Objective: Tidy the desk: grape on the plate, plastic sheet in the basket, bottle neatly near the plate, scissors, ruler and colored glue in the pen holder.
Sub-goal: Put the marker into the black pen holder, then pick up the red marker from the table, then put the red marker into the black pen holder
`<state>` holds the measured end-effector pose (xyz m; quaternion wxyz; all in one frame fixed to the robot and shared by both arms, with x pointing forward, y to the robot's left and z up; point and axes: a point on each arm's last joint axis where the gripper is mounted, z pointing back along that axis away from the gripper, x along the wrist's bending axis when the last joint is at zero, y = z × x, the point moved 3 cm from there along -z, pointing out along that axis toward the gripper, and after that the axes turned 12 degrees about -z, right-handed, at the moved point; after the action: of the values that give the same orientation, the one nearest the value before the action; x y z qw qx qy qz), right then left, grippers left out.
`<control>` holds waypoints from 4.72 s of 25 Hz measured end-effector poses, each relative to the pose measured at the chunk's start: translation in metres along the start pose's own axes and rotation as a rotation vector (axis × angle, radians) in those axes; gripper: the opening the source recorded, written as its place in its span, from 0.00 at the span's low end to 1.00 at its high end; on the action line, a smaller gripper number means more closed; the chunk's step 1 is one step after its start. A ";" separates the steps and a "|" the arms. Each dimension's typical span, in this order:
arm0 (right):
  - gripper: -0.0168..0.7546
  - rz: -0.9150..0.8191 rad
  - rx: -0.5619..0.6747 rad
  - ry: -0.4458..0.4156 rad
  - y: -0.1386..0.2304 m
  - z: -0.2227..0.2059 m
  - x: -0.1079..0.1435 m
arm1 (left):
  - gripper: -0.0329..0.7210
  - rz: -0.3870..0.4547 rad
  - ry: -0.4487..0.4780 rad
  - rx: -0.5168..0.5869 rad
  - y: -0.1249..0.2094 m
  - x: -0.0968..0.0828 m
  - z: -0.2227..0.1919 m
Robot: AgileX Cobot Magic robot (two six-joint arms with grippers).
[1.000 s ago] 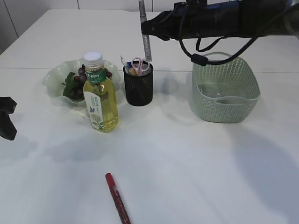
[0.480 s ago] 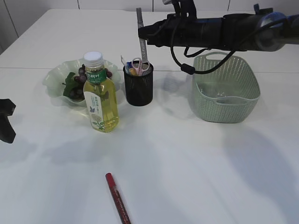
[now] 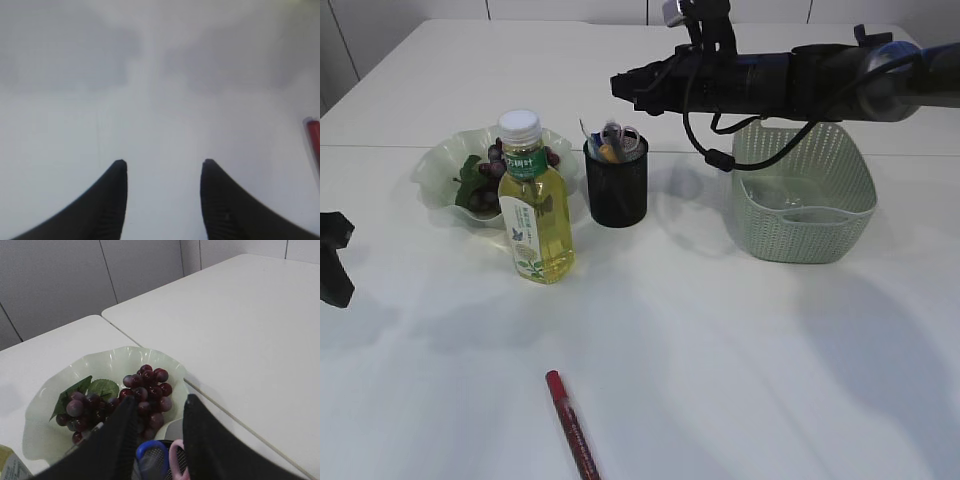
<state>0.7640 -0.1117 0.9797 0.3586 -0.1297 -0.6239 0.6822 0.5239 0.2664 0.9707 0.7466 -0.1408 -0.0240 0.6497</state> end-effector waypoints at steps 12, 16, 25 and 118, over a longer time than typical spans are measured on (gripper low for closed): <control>0.42 -0.189 0.110 -0.019 -0.009 0.010 0.014 | 0.51 0.004 0.007 0.010 0.001 -0.001 0.000; 0.42 -0.256 0.328 0.014 -0.032 0.042 0.042 | 0.51 0.004 0.007 0.011 0.001 -0.001 0.000; 0.42 -0.311 0.864 0.274 -0.026 0.092 0.126 | 0.51 0.010 0.012 -0.001 0.000 -0.001 0.000; 0.13 -0.648 0.479 0.016 -0.017 0.073 0.067 | 0.45 -0.010 -0.012 0.002 0.000 0.001 0.000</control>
<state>0.6764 -0.1237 1.0281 0.5798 0.1557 -0.4531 0.6590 0.5239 0.2678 0.9705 0.7498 -0.1362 -0.0284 0.6469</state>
